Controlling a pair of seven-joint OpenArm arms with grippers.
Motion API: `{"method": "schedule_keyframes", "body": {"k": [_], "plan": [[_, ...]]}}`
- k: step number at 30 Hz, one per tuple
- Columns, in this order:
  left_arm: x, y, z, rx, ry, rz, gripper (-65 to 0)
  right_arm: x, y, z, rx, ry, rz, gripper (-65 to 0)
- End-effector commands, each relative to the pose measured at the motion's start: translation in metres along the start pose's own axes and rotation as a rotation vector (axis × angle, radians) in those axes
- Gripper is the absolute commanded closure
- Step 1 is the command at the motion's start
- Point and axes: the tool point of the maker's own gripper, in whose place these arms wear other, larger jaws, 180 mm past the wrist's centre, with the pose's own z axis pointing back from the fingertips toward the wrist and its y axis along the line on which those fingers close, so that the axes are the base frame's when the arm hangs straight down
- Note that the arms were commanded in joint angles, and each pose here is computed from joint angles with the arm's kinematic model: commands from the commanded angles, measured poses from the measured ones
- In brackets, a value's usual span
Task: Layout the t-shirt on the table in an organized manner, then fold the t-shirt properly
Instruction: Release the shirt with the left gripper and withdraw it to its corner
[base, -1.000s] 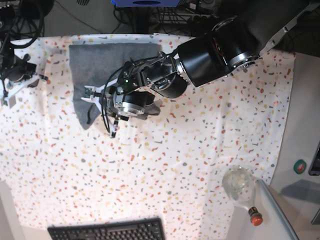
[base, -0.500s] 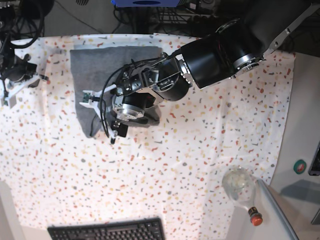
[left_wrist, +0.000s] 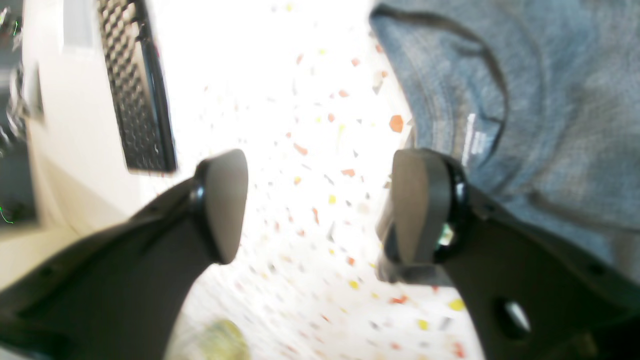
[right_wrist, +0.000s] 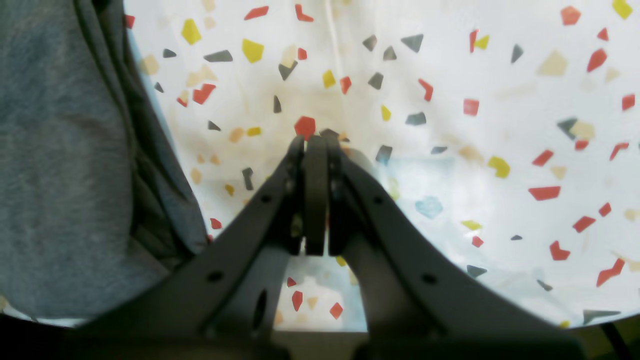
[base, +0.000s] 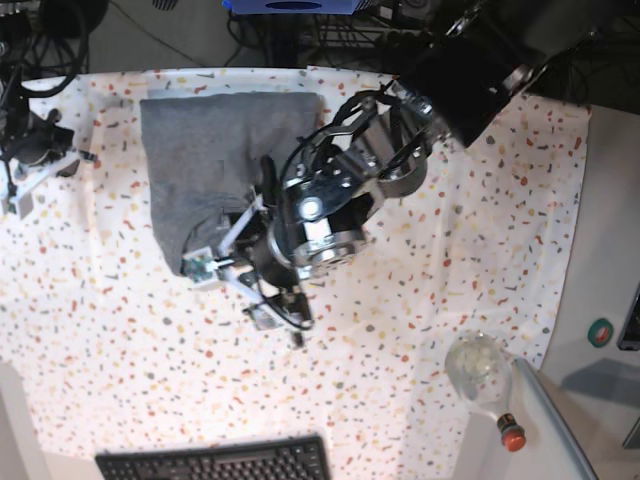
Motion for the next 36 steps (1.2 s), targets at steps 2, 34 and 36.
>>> {"method": "schedule_keyframes", "body": {"k": [2, 34, 36], "plan": [[-0.029, 0.021, 0.023, 0.082, 0.022, 0.122, -16.1, 0.038, 0.006, 0.008, 0.016, -0.097, 0.031, 0.0], [-0.341, -0.05, 0.221, 0.387, 0.392, 1.13, 0.0, 0.122, 0.147, -0.075, 0.16, -0.096, 0.3, -40.5], [-0.34, -0.05, 0.221, 0.386, 0.391, 1.133, 0.0, 0.118, 0.149, -0.078, 0.163, -0.085, 0.292, -40.5]]}}
